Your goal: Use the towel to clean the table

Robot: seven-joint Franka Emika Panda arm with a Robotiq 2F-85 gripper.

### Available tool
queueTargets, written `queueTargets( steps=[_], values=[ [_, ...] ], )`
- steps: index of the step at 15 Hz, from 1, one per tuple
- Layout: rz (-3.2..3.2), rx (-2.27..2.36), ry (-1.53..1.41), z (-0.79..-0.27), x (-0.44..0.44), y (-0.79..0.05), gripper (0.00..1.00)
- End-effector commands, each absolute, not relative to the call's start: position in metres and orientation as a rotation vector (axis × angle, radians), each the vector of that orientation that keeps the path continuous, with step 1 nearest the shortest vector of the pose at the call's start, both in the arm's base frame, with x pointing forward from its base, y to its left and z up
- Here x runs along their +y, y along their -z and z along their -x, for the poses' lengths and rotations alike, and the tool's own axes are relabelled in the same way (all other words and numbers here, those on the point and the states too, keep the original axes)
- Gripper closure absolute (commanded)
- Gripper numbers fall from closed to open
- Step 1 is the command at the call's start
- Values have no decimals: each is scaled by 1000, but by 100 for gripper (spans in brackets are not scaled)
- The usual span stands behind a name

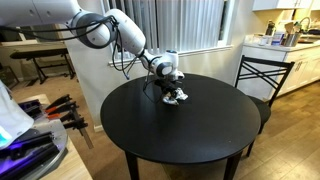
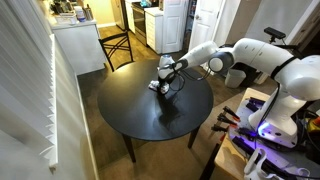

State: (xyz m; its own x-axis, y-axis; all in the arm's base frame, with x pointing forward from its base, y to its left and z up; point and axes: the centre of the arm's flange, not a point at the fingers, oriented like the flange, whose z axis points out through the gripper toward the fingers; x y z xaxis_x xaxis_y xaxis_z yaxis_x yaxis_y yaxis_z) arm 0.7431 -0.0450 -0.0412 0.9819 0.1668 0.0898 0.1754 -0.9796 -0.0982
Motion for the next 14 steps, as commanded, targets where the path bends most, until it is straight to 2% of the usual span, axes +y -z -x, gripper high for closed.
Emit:
queueTargets(
  steps=[1,7,11,14],
  values=[
    [2957,-483,74,-765,2,67,97],
    [2791,-800,-20,-756,78,67,97],
    [2791,-785,-30,-756,60,67,97],
    [2850,-638,20,-760,10,64,97]
  ],
)
